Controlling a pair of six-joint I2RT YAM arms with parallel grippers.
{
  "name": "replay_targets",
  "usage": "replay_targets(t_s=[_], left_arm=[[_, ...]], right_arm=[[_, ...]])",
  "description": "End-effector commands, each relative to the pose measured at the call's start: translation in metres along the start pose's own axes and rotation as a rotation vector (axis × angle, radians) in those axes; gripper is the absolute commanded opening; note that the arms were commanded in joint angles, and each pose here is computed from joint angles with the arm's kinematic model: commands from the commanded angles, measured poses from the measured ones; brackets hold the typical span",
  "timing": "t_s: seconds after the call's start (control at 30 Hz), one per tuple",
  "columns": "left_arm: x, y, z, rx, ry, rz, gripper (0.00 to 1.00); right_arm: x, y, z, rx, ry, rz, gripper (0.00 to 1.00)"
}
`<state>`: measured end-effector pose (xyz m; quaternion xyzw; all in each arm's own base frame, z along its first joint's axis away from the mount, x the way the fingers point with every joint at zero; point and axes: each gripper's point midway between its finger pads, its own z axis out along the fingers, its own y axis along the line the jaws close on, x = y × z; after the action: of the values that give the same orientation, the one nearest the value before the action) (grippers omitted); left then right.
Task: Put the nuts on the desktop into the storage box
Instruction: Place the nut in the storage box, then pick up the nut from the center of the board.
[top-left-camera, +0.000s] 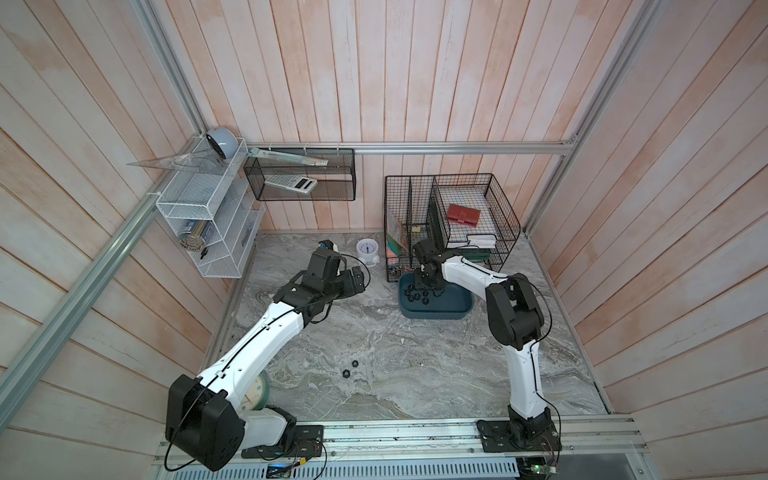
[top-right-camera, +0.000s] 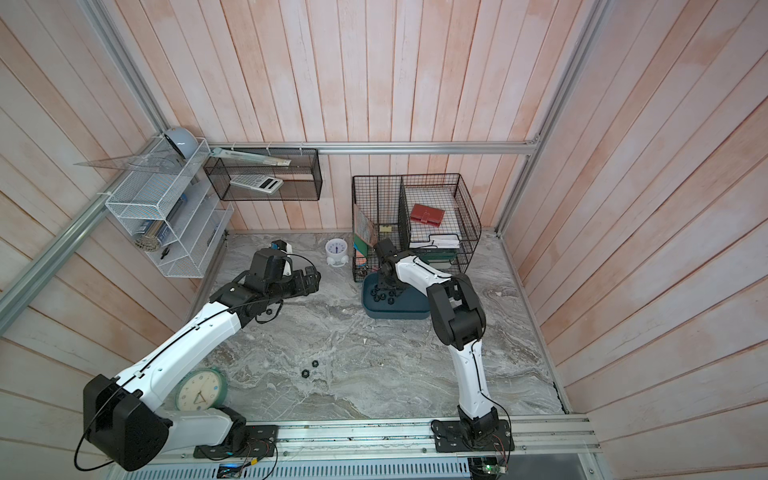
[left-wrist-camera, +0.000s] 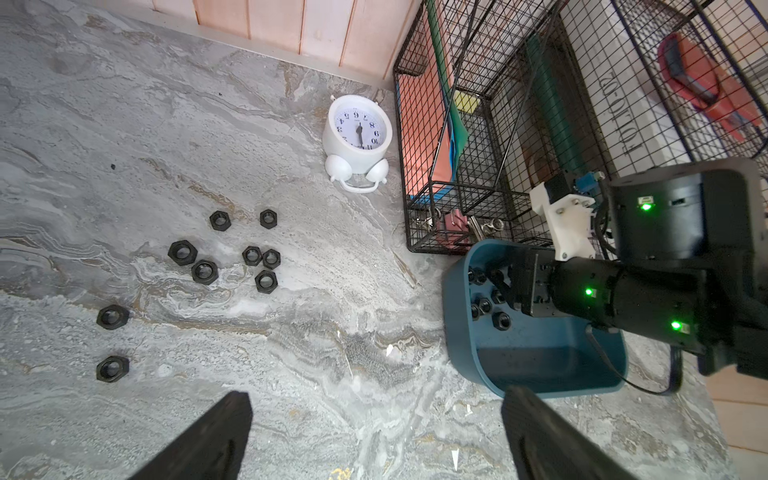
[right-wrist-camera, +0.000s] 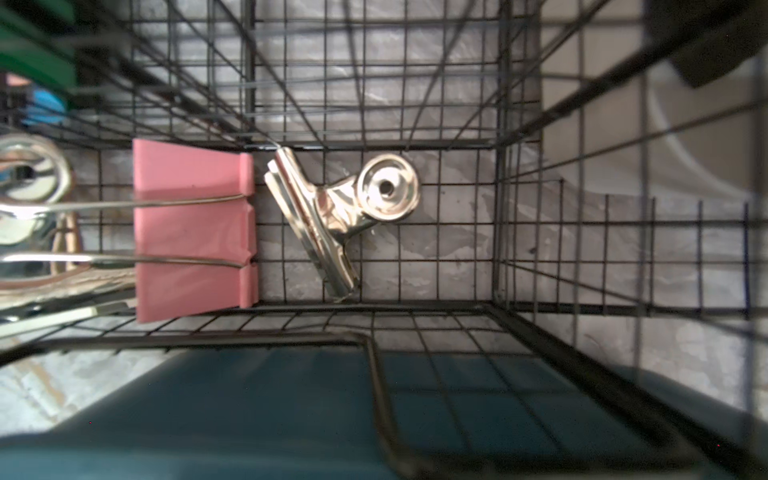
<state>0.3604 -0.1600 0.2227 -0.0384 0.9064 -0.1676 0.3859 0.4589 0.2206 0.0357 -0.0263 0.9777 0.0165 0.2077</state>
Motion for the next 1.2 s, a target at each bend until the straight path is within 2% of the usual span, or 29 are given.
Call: replay_targets(t_s=[0.0, 0.13, 0.37, 0.5, 0.7, 0.93, 1.17], left_arm=[[-0.007, 0.003, -0.003, -0.016, -0.015, -0.001, 1.0], [-0.007, 0.004, -0.004, -0.019, -0.018, -0.005, 1.0], [-0.007, 0.003, -0.005, -0.013, -0.019, -0.003, 1.0], [-0.007, 0.004, -0.006, -0.015, -0.024, -0.006, 1.0], [-0.003, 0.011, -0.009, -0.042, -0.023, -0.028, 1.0], [0.01, 0.031, -0.018, -0.113, -0.021, -0.078, 1.0], [0.026, 0.058, -0.038, -0.208, -0.029, -0.111, 1.0]], right_arm=[[-0.006, 0.002, -0.014, -0.025, -0.01, 0.006, 0.49], [-0.006, 0.002, -0.03, -0.041, -0.021, 0.002, 0.59], [0.001, -0.008, -0.063, -0.041, -0.053, 0.019, 0.68], [0.011, -0.01, -0.082, -0.027, -0.068, 0.002, 0.83], [0.031, -0.005, -0.108, -0.016, -0.09, -0.024, 0.97], [0.057, 0.012, -0.132, -0.003, -0.105, -0.1, 0.98], [0.088, 0.05, -0.144, -0.018, -0.102, -0.219, 0.98]])
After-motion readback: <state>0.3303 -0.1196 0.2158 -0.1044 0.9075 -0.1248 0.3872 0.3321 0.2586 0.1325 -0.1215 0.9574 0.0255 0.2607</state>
